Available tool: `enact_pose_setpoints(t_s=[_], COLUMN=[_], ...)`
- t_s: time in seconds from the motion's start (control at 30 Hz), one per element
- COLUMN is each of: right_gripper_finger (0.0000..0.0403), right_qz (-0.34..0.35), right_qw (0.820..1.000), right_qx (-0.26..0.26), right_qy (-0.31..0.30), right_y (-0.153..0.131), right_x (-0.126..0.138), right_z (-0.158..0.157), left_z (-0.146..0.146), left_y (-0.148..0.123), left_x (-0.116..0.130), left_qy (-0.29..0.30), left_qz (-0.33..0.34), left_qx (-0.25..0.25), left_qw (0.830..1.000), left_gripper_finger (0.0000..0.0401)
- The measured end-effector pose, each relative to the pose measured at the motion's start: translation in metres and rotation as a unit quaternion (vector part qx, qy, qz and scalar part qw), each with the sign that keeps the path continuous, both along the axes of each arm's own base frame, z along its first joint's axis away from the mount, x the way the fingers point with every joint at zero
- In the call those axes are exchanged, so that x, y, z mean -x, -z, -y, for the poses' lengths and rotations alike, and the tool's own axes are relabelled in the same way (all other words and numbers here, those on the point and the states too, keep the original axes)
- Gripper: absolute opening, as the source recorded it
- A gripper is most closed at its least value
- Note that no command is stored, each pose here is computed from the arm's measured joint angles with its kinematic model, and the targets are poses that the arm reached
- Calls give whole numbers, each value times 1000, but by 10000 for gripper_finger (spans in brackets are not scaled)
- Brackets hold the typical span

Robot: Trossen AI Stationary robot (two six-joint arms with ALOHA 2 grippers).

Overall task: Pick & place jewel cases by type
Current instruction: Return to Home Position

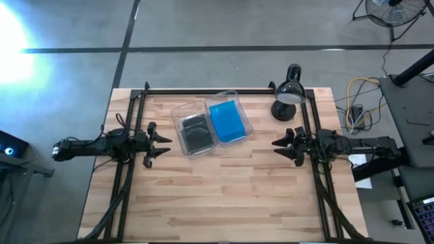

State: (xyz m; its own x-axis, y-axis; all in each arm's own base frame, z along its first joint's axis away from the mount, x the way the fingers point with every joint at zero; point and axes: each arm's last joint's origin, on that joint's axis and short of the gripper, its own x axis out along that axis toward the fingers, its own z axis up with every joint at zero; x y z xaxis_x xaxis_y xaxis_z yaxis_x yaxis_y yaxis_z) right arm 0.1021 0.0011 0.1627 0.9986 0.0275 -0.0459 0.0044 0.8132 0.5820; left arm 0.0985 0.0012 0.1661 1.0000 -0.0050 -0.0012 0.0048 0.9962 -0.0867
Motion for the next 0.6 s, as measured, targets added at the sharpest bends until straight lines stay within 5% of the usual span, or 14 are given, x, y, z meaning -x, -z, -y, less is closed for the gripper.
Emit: enact_pose_setpoints(t_s=[0.6], right_gripper_finger=[224], right_qz=[0], right_qw=[1000], right_qx=[0], right_qy=[0], right_y=[0], right_x=[0], right_z=[0], left_z=[0], left_y=[1], left_x=[0], left_qy=[0], left_qz=[-3], left_qx=[0], left_qw=[1000], left_gripper_finger=[142])
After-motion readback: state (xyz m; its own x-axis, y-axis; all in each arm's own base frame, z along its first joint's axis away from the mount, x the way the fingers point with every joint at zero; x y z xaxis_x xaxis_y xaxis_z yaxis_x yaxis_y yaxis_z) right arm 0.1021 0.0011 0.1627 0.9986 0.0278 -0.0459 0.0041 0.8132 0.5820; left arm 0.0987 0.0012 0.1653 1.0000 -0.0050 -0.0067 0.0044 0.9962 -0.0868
